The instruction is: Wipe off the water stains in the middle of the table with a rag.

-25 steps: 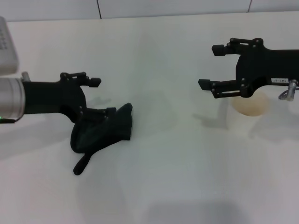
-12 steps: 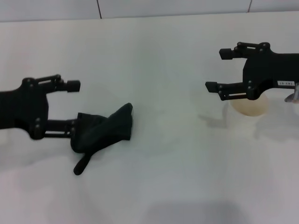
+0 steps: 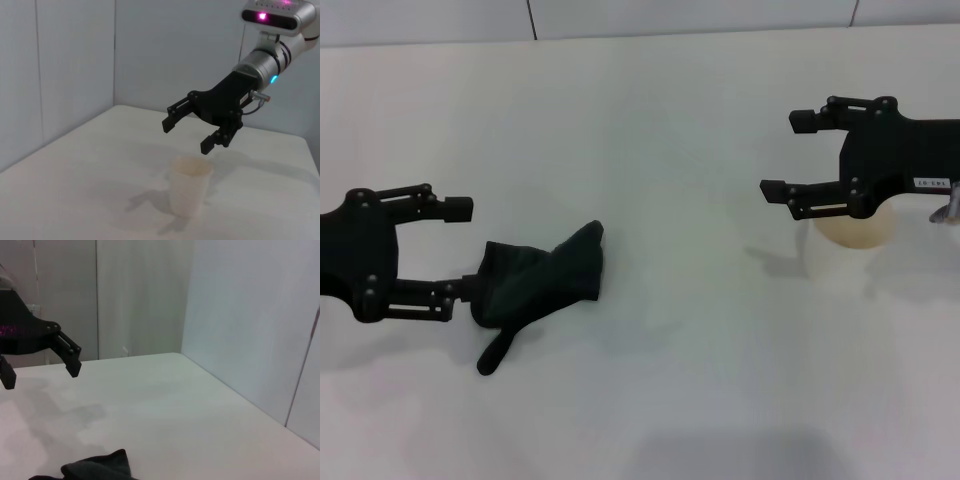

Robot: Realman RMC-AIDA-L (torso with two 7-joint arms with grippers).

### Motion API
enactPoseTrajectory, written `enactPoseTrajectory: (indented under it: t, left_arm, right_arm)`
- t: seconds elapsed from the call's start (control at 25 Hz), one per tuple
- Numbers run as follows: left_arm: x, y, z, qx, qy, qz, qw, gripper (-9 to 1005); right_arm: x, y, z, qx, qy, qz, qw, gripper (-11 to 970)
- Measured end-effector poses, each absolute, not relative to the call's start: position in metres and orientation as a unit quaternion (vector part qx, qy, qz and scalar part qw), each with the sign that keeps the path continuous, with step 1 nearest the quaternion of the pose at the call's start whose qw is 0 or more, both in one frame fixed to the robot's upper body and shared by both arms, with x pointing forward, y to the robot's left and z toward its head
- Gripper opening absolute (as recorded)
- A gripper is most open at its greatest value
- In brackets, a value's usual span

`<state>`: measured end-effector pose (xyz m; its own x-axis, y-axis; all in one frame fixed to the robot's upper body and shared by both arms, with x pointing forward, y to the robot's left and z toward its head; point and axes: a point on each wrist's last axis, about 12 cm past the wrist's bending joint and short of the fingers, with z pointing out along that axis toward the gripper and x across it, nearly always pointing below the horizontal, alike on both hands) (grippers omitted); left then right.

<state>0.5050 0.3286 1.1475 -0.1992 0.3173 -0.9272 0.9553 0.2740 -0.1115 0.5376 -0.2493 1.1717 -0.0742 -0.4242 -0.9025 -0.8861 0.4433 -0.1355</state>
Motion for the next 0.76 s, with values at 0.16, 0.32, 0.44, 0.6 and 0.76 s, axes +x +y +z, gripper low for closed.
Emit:
enactPoseTrajectory:
  t: [0.16,0.32,0.44,0.6,0.76]
  left_arm:
    - [0.5069,0.3262,1.1469,0.472,0.675,-0.382,0.42,875]
    - [0.507,0.3258,1.1455,0.472,0.675,-0.383,0.417,875]
    - [0.5069,0.326,1.1452,0.473,0.676,-0.383,0.416,875]
    - [0.5068,0.3258,1.1451,0.473,0.676,-0.383,0.416,875]
    - [0.5069,0.3256,1.1451,0.473,0.676,-0.384,0.416,875]
  right_arm:
    - [0.5366,-0.2487,1.1715,-0.474,0.694,0.24,0.487,838]
    - [0.5359,-0.2489,1.1707,-0.475,0.696,0.241,0.482,838]
    - [0.535,-0.2492,1.1701,-0.476,0.696,0.242,0.479,838]
    - [0.5335,-0.25,1.1702,-0.477,0.697,0.244,0.477,838]
    - [0.5326,-0.2524,1.1705,-0.475,0.699,0.247,0.474,838]
